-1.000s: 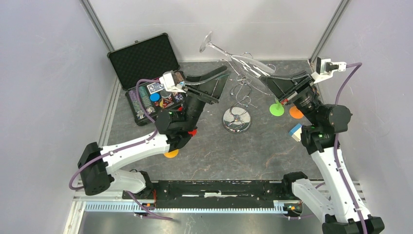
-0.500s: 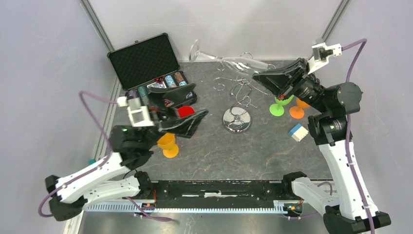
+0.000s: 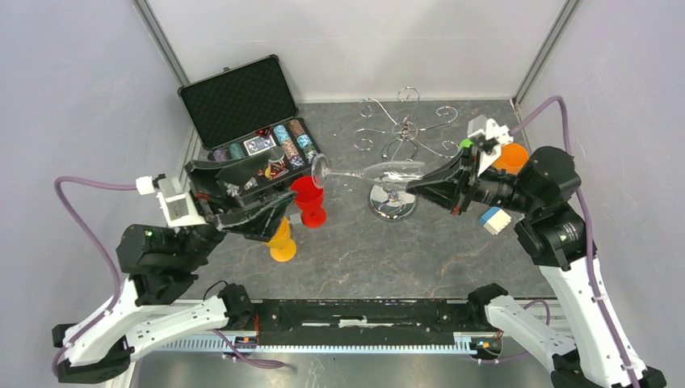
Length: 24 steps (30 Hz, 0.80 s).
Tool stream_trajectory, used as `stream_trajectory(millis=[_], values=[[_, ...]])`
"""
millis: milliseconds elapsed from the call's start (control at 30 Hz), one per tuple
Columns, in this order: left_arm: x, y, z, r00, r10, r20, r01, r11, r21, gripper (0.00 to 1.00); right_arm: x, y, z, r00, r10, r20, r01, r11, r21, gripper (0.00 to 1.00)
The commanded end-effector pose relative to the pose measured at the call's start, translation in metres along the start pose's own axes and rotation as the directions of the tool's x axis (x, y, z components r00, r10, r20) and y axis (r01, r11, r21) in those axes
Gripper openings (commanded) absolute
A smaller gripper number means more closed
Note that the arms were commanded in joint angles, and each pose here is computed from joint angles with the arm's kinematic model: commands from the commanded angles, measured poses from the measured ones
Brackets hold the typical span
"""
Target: Take the wine glass off the wine glass rack
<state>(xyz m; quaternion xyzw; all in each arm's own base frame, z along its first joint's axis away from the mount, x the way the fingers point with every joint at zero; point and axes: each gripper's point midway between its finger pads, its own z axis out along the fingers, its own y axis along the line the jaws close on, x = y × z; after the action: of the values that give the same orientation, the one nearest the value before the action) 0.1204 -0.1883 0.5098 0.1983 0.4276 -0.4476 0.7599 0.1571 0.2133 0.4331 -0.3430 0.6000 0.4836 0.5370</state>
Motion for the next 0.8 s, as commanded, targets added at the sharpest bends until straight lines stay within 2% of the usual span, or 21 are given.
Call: stream_trajectory(millis=[0,233,333,533,767], values=[[-0.002,0.036,-0.031,0.997,0.059,-0.057,-0.069,0.980,-0.185,1.00,0.045,-0.014,-0.005,0.982,-0.078,-0.173,0.089,0.994,0.057,0.00],[0.001,0.081,-0.072,0.975,0.128,-0.182,-0.192,0.899,-0.394,1.00,0.083,-0.023,0.017,0.927,-0.101,-0.361,0.134,0.989,0.068,0.00],[0.010,0.085,-0.081,0.965,0.125,-0.230,-0.212,0.887,-0.410,1.00,0.101,-0.028,0.031,0.884,-0.103,-0.457,0.170,0.980,0.108,0.00],[0.020,0.097,-0.100,0.946,0.098,-0.308,-0.240,0.851,-0.467,1.00,0.116,-0.021,0.047,0.808,-0.154,-0.568,0.251,0.963,0.096,0.00],[0.019,0.106,-0.121,0.950,0.056,-0.307,-0.219,0.820,-0.529,1.00,0.158,-0.019,0.073,0.669,-0.182,-0.721,0.342,0.936,0.081,0.00]])
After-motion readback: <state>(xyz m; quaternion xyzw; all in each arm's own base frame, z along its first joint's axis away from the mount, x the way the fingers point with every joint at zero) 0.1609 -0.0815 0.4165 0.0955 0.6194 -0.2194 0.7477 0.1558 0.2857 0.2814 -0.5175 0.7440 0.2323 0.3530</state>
